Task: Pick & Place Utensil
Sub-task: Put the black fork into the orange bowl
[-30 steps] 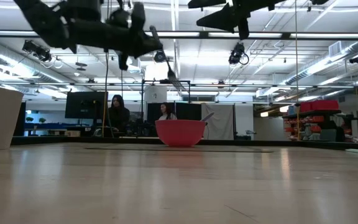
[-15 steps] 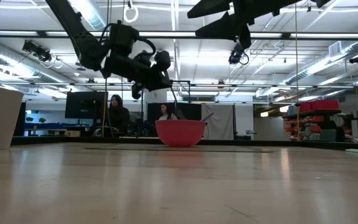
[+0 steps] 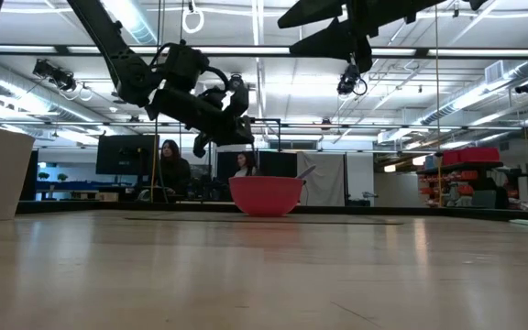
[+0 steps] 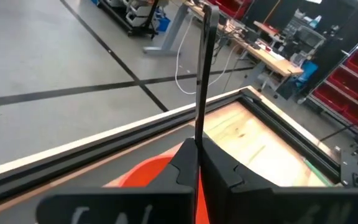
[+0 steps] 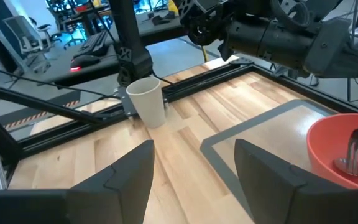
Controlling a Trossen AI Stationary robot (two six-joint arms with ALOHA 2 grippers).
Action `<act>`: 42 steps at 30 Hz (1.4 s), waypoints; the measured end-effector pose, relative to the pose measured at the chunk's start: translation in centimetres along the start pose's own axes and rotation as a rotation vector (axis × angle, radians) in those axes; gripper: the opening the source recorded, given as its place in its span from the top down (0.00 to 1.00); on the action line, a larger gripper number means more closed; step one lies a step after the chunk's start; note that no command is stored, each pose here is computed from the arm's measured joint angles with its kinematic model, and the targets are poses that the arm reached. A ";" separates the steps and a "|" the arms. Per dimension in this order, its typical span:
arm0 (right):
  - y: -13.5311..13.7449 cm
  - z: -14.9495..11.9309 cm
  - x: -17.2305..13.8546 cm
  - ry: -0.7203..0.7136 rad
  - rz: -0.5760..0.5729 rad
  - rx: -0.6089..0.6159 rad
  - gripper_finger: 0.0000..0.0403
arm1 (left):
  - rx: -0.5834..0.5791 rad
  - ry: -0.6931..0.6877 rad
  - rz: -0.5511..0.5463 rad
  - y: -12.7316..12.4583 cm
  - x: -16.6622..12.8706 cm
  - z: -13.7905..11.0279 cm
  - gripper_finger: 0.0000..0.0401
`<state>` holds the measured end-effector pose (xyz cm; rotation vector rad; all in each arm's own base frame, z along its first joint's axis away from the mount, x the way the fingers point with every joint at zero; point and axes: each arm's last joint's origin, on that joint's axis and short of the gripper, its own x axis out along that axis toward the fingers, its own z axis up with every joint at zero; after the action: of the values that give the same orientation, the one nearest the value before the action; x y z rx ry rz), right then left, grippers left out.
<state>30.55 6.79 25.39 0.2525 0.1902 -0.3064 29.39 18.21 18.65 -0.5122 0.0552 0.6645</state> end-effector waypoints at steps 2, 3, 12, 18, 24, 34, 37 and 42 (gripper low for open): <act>0.0 0.0 0.0 0.000 0.000 0.000 0.45 | -0.008 0.001 0.003 0.0 0.0 0.0 0.98; 0.0 0.0 0.0 0.000 0.000 0.000 0.45 | -0.015 -0.002 0.009 0.0 0.0 0.0 0.98; 0.0 0.1 0.0 -0.006 0.002 0.004 0.45 | -0.099 0.016 0.066 1.6 0.8 -0.9 0.98; 0.0 0.1 0.0 -0.006 0.002 0.004 0.45 | -0.149 -0.001 0.067 2.2 1.0 -0.8 0.97; 0.0 0.1 0.0 -0.007 0.002 0.005 0.45 | -0.145 0.002 0.067 2.2 1.0 -0.8 0.98; 0.0 0.1 0.0 -0.008 0.002 0.009 0.45 | -0.178 -0.070 0.047 2.7 1.0 0.2 0.98; 0.0 0.1 0.0 -0.009 0.002 0.009 0.45 | -0.185 -0.056 0.021 2.6 1.0 0.2 0.97; 0.0 0.1 0.0 -0.008 0.002 0.009 0.45 | -0.182 -0.031 -0.018 2.5 1.0 0.1 0.98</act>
<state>30.57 6.78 25.48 0.2599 0.1805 -0.3060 28.67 20.53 17.47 -0.6768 -0.0391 0.6634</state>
